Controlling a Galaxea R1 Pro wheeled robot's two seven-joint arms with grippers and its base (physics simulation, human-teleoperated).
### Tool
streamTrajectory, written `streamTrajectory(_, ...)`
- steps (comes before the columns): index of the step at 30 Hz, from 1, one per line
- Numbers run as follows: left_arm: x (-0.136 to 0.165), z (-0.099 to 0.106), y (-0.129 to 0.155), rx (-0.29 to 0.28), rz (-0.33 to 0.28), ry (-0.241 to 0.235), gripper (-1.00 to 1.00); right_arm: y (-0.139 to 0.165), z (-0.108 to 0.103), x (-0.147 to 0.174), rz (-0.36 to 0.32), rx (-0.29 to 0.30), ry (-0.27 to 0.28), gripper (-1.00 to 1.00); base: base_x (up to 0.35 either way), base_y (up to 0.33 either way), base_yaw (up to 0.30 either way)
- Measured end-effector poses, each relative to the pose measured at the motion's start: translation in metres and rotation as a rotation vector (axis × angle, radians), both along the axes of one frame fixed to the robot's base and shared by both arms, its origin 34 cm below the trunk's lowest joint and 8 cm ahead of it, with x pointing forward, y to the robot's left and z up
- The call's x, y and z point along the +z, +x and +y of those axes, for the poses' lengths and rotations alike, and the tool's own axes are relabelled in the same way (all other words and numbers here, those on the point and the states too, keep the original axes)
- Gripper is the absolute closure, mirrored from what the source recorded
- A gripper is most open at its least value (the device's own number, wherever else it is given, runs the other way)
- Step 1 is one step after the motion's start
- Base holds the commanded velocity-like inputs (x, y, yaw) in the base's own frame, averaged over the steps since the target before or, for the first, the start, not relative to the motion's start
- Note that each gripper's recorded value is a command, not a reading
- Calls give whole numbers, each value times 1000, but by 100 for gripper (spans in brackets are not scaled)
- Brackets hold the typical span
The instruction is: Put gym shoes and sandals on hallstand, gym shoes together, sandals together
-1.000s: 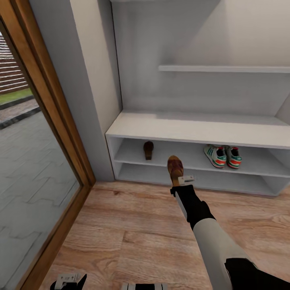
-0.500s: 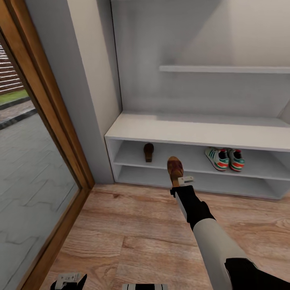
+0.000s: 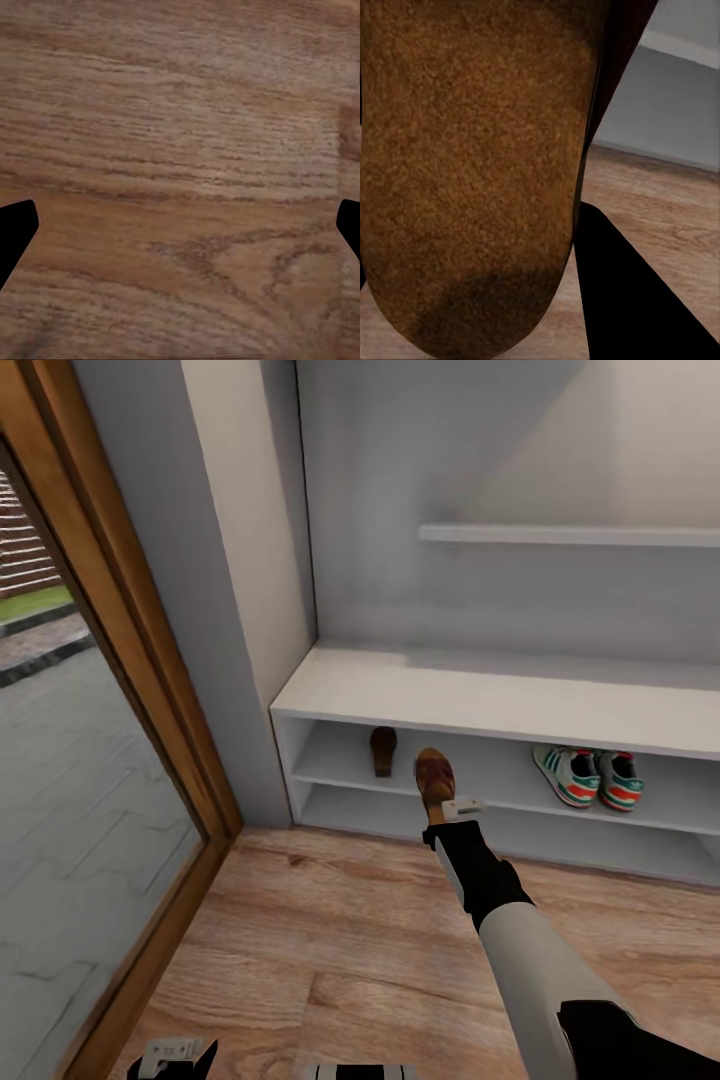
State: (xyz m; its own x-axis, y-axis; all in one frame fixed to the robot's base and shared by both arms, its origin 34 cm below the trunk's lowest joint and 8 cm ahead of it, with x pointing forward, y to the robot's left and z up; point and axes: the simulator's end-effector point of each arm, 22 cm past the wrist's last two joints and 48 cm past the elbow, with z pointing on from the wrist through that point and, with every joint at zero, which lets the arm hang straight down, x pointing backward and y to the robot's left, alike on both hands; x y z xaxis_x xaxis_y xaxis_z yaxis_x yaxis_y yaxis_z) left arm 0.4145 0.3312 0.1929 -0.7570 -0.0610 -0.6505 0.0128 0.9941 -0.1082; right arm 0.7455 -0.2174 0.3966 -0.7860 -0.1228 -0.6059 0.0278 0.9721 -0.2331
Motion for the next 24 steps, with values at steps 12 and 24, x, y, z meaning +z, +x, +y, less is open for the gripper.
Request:
streamTrajectory(12, 0, 0, 0, 0, -2, 0, -100, -1, 0, 0, 1, 0, 0, 100, 105, 0, 20)
streamTrajectory(24, 1, 0, 1, -1, -4, 0, -100, -1, 0, 0, 1, 0, 0, 100, 225, 0, 0)
